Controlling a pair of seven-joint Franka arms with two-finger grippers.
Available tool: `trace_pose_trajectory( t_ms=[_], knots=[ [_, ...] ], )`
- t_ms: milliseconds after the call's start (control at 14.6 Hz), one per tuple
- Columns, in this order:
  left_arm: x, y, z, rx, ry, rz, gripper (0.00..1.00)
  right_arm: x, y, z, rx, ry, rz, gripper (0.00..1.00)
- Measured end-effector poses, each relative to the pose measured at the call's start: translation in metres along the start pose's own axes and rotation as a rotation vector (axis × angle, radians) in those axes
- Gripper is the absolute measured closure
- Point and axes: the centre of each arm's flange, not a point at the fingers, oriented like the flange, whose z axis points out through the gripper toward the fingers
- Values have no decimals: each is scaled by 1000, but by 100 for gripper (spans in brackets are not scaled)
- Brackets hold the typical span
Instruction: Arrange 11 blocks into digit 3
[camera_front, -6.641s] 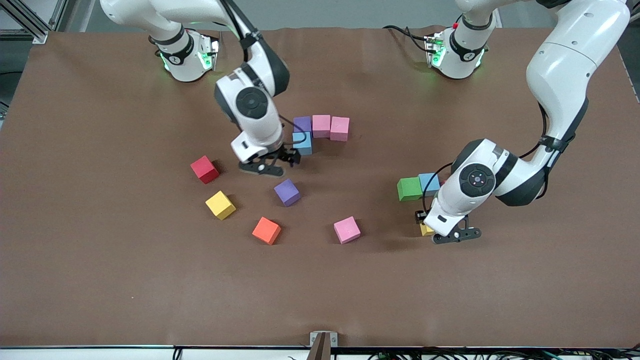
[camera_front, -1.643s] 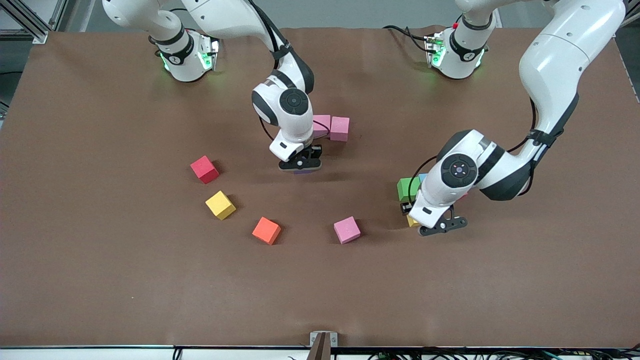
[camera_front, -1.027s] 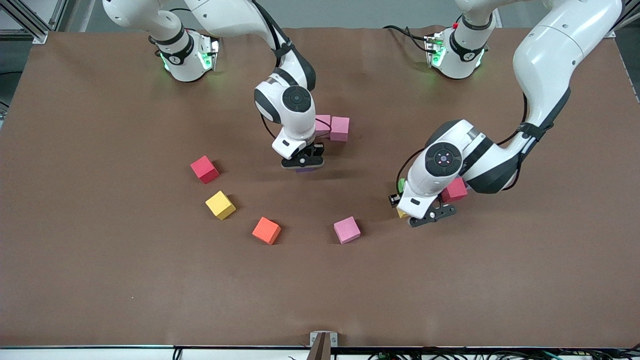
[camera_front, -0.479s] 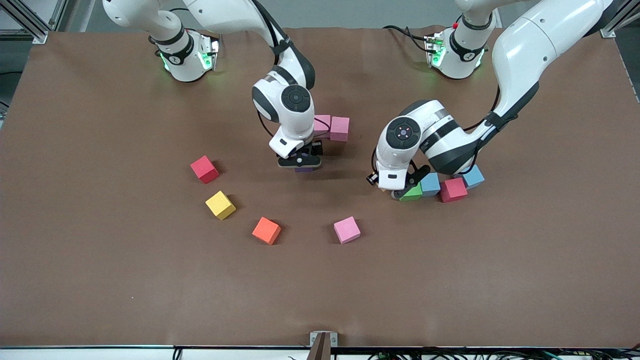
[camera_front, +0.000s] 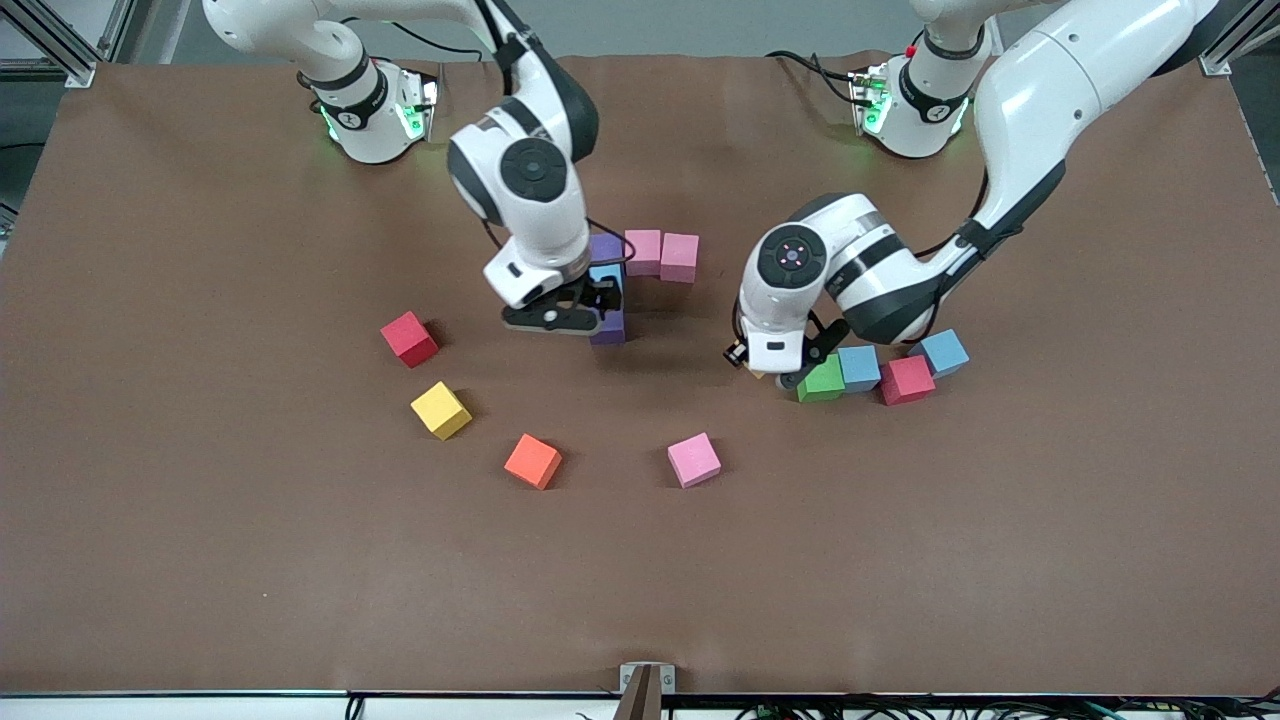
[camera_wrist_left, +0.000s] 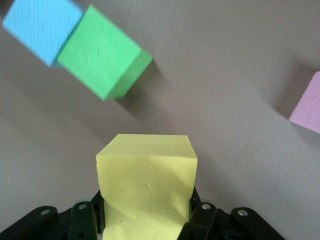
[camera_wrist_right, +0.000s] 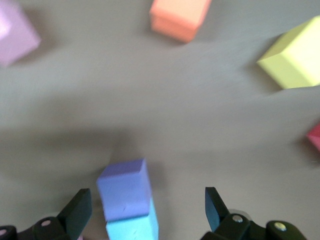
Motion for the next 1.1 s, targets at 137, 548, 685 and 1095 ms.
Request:
trace_pose_trajectory(
  t_ms=[137,548,685,1095],
  knots=[
    [-29,5,-3,-8,5,-96,41,43,44,-1,-14,14,106,0],
    [-102,25,11,-26,51,-615,41,128,158,12,-30,60,414,0],
    [-121,30,24,-26,61,-742,41,136,173,32,-14,32,553,0],
    [-136,43,44,-58,-25,-798,41,122,165,104,-49,-43,637,0]
  ],
)
